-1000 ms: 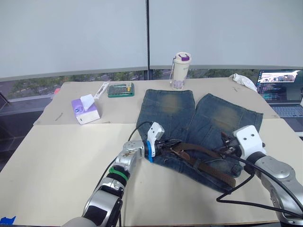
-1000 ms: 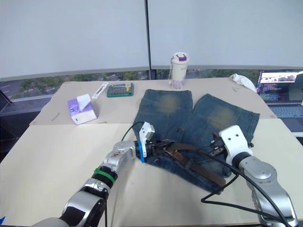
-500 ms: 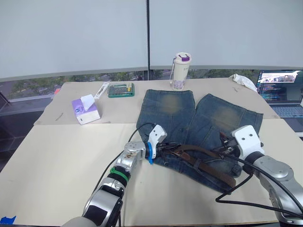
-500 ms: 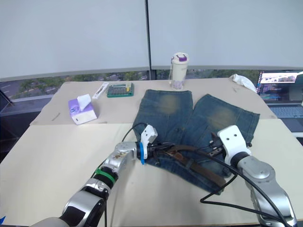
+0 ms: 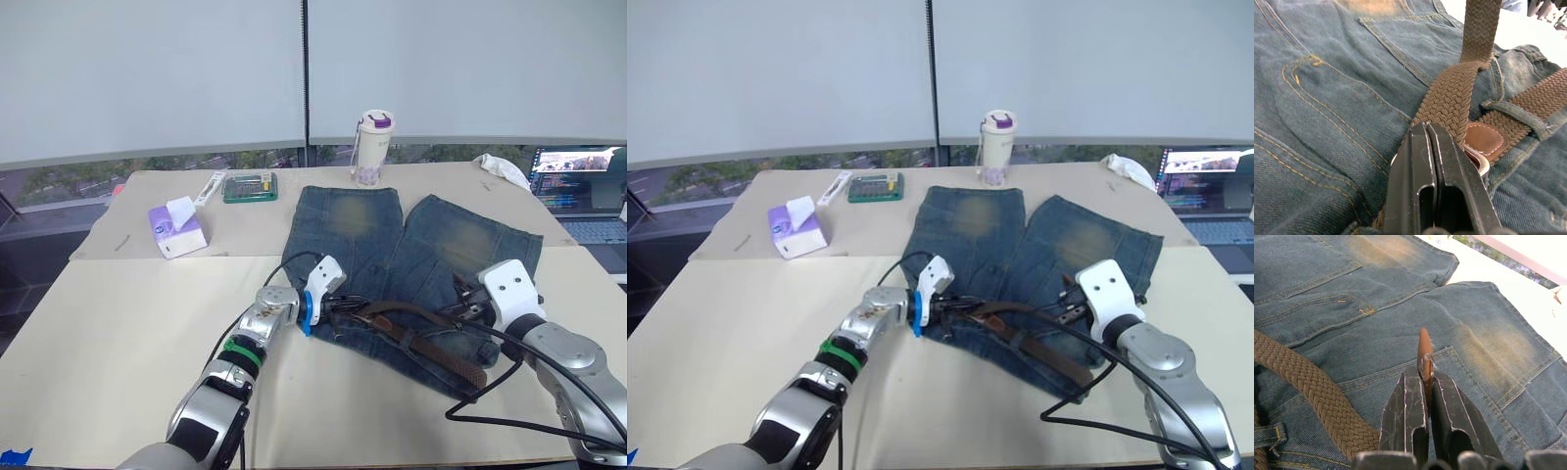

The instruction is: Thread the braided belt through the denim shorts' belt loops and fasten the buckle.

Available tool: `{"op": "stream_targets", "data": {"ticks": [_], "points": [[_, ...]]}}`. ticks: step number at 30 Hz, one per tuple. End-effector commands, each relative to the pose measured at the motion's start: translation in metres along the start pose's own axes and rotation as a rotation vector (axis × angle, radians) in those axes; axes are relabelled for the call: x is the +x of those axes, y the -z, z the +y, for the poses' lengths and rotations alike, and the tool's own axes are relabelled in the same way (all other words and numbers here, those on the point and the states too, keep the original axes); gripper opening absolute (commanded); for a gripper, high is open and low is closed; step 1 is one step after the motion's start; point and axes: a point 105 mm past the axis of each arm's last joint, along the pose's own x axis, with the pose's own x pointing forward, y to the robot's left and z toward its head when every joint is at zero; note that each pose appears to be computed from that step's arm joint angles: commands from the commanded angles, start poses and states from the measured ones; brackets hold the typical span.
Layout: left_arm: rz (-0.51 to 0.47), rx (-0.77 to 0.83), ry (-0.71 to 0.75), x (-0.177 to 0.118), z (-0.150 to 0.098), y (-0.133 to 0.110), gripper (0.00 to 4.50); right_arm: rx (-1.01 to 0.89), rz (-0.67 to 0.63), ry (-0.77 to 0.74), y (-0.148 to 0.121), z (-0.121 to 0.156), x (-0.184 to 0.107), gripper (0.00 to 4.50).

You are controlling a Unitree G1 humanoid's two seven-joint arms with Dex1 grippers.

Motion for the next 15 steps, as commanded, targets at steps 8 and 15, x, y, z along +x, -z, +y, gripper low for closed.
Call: {"op": "stream_targets", "data": {"ticks": [8,15], "points": [[0.242,-0.062,0.058,-0.001,-0.019,0.064,0.05,-0.031,-0.045,0.014,-0.014,-0.002,-0.004,0.00],[0.346,0.024,0.012,-0.001,-0.014,0.086,0.05,-0.031,-0.043,0.009,-0.015,0.000,-0.005,0.00]]}}
